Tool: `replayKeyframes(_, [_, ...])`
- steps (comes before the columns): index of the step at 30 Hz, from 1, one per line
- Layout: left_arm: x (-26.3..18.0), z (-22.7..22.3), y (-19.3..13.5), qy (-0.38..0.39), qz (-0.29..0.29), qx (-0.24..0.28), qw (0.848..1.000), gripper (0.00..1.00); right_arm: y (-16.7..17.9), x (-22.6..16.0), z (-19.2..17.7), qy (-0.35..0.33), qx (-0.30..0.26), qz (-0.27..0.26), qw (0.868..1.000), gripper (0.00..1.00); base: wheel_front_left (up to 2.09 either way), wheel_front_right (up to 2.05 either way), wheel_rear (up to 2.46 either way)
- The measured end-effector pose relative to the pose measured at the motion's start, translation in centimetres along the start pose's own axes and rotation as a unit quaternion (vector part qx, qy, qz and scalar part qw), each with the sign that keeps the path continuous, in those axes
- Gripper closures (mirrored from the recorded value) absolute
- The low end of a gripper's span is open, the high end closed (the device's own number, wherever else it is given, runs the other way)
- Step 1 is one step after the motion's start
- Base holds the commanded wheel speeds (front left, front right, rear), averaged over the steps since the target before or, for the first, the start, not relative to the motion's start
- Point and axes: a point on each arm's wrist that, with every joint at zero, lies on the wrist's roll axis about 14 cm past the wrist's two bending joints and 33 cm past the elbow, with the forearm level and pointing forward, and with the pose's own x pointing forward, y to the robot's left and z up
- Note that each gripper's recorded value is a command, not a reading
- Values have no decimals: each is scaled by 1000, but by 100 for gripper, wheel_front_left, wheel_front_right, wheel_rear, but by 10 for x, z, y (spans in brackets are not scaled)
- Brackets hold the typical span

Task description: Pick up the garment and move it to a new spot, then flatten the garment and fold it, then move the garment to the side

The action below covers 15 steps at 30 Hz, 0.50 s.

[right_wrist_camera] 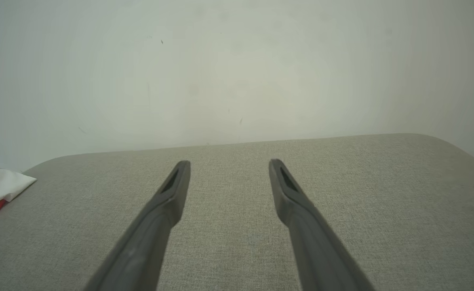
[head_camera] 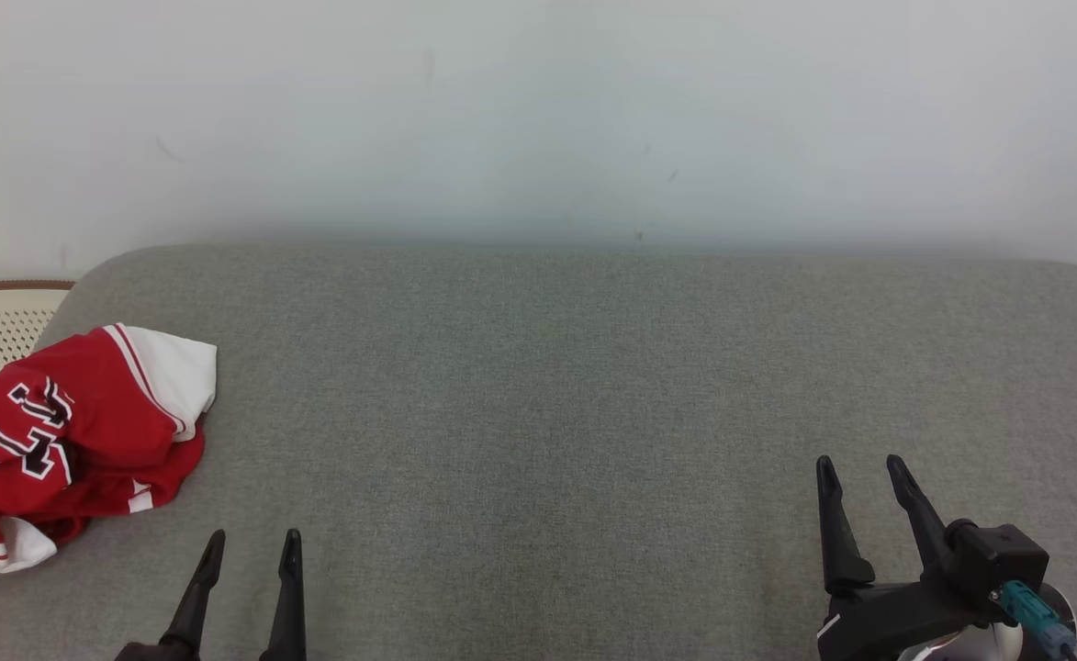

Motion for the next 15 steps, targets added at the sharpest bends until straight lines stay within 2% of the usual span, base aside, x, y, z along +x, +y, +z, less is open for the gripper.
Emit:
replayKeyframes(8, [-1,-1,4,0,1,27,1000,0,0,0,5,-4,-24,1,1000,0,0,0,0])
replayKeyframes(15, [-1,1,4,-3,1,34,999,0,-3,-3,1,2,7,-6,1000,0,0,0,0])
